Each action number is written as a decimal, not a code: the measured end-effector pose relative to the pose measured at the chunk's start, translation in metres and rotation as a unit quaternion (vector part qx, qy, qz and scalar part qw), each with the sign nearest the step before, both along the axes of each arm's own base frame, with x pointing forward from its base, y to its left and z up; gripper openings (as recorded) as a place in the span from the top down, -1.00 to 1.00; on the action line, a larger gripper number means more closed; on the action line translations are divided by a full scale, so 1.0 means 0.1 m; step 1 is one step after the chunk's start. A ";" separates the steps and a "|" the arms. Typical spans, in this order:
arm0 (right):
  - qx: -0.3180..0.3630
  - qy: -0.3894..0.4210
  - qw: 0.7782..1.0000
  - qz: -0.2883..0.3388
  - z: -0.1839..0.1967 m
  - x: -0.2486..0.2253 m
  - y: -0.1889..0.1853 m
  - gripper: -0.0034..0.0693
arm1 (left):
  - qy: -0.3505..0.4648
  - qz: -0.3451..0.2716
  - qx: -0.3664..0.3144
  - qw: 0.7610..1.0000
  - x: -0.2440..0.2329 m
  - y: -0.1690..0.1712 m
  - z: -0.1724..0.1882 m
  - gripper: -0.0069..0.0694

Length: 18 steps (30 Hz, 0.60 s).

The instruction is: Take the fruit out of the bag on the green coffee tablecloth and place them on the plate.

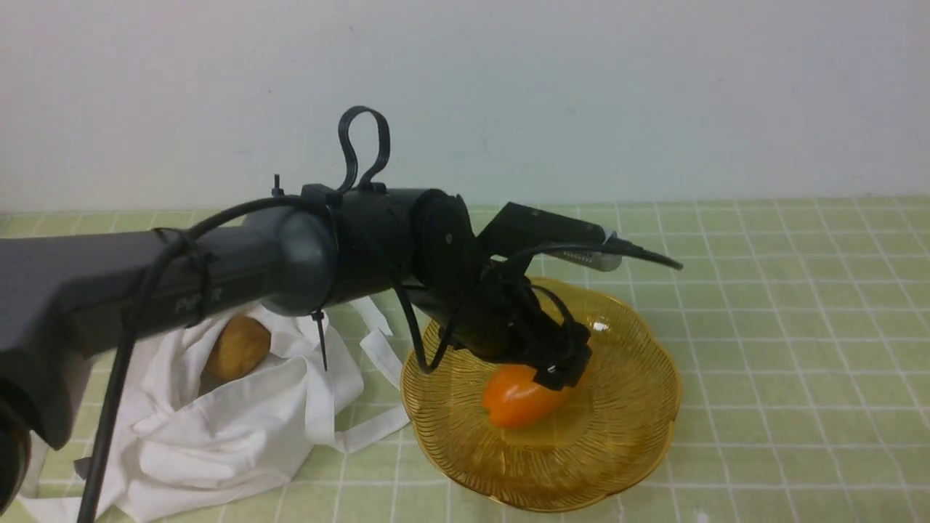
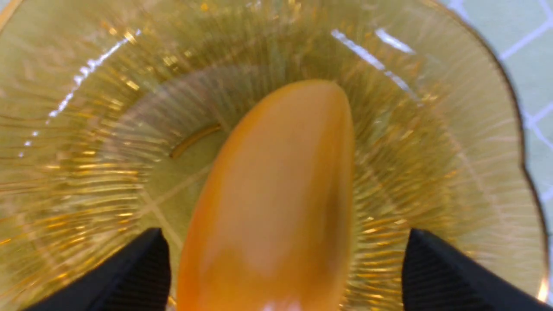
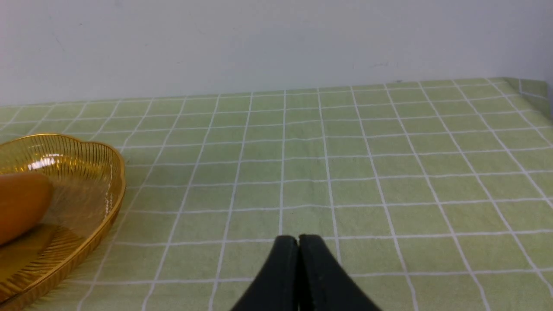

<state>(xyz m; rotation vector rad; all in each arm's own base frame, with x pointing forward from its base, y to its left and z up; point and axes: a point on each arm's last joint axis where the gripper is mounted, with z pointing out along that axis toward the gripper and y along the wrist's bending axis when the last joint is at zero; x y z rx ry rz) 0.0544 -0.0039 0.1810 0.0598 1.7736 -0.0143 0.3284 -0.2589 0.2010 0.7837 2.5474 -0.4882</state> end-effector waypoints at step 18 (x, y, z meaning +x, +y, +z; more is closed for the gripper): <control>0.000 0.000 1.000 0.000 0.00 0.00 0.00 0.93 | -0.126 0.071 0.056 0.988 -0.67 0.79 1.72 0.83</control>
